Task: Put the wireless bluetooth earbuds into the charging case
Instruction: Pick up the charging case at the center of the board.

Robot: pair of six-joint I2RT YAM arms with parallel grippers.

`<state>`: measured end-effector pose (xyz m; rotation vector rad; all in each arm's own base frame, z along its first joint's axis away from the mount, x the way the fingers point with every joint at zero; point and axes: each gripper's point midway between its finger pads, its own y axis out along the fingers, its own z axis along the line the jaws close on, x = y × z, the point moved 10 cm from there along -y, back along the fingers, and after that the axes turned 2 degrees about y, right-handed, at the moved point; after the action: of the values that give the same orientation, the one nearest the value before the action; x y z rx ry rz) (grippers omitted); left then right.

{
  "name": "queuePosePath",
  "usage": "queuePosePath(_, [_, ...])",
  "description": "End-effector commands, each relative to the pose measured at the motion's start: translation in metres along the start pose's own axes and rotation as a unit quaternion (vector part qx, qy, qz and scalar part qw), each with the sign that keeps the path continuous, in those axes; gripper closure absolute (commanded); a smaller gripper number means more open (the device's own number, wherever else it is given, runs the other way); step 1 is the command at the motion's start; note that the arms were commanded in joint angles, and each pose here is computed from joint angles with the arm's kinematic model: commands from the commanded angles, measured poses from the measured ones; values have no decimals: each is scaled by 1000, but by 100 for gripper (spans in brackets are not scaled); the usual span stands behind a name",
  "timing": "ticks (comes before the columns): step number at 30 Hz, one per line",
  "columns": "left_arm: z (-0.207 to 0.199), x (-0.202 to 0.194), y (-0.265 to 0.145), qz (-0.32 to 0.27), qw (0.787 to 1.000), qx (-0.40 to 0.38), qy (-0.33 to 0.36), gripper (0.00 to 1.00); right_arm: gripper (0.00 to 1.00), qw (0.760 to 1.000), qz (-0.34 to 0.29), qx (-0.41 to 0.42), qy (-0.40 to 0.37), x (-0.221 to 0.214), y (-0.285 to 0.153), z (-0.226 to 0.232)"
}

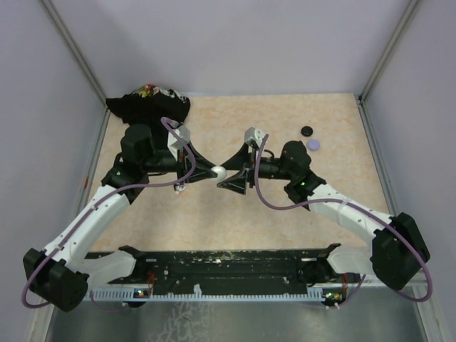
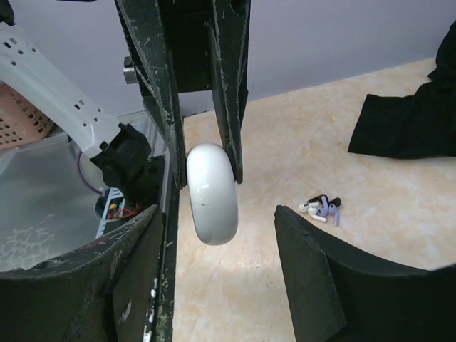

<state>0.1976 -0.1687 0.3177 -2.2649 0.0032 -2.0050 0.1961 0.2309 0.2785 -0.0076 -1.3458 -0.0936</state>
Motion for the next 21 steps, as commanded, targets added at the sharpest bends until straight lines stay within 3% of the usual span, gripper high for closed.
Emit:
queuePosePath(1, [-7, 18, 3, -22, 999, -27, 41, 100, 38, 998, -37, 31, -38, 24, 4, 4])
queuePosePath(7, [-9, 18, 5, -22, 998, -32, 45, 100, 45, 998, -38, 39, -33, 24, 6, 3])
queuePosePath(12, [-11, 18, 6, -22, 998, -36, 47, 100, 58, 998, -36, 47, -32, 23, 7, 4])
queuePosePath(15, [-11, 19, 5, -23, 998, -27, 49, 100, 68, 998, -33, 53, -33, 22, 6, 5])
queuePosePath(17, [-12, 20, 3, -25, 998, -12, 49, 100, 82, 997, -30, 56, -34, 21, 6, 5])
queuePosePath(18, [-12, 20, 3, -25, 998, -7, 49, 97, 89, 997, -28, 57, -33, 21, 6, 5])
queuePosePath(21, [-11, 20, 1, -26, 999, 21, 39, 85, 99, 997, -27, 61, -35, 21, 5, 6])
